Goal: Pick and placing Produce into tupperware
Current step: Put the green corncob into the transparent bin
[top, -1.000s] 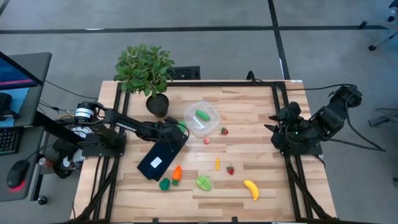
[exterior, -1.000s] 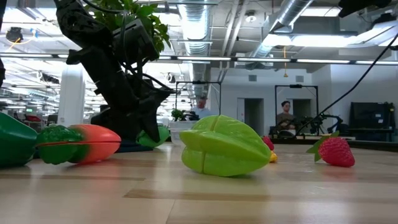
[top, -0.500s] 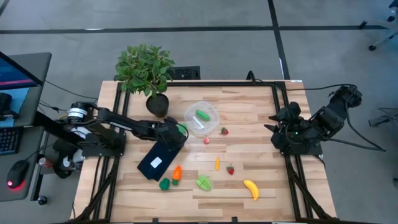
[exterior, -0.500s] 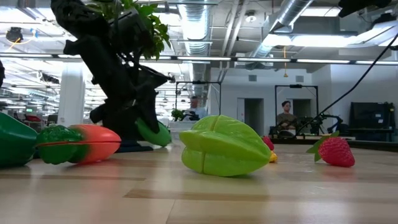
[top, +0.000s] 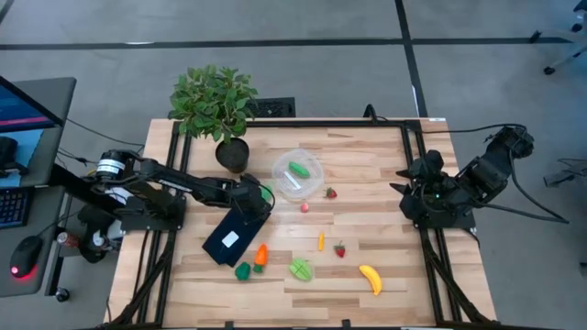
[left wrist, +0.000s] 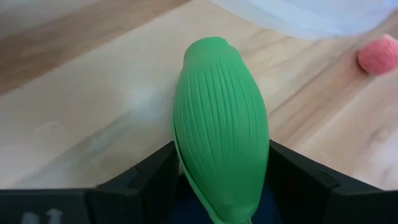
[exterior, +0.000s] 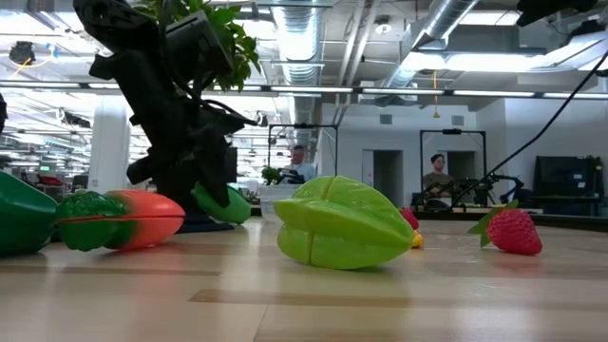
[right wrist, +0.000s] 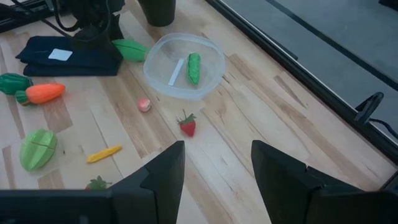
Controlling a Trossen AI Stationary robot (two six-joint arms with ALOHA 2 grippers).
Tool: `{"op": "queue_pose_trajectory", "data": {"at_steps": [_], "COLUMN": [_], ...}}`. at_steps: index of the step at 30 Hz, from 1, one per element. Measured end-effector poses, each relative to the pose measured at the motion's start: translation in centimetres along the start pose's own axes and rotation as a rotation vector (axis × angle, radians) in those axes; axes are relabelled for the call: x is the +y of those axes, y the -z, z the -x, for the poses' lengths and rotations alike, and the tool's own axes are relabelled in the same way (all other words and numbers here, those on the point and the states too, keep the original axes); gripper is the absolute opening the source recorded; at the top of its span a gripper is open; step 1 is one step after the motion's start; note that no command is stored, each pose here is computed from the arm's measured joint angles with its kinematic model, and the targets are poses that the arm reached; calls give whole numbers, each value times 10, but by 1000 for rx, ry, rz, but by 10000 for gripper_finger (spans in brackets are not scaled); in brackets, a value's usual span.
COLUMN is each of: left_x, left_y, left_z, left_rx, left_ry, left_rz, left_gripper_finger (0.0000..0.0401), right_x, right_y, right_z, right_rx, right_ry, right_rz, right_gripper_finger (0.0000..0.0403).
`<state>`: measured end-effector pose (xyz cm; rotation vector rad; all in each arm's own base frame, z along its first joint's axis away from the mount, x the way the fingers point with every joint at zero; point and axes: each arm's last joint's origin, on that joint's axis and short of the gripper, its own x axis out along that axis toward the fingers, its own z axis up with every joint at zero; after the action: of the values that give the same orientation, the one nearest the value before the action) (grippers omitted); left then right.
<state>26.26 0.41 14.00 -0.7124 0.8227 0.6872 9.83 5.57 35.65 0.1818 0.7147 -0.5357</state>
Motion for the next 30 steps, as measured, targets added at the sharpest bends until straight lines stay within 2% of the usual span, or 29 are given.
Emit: {"op": "queue_pose_trajectory", "data": {"at_steps": [8,19,27,30], "left_x": [-6,-10,-19,-20], "left_y": [8,11,4,3], "left_z": [2,4,8,8], "left_rx": [51,51,26,24], "left_ry": [45,65,91,94], "left_rz": [-26,-34,-62,-67], "left_gripper_finger": [217,216,177,173], "right_x": [0,0,1,1], "right_y": [0,0,-1,-1], "right_z": [0,0,0,0], "right_rx": [0,-1,-4,-4], "right_ry": [0,-2,-9,-9], "right_rz": [0,-2,-10,-10], "right_gripper_finger": [177,177,177,177]}}
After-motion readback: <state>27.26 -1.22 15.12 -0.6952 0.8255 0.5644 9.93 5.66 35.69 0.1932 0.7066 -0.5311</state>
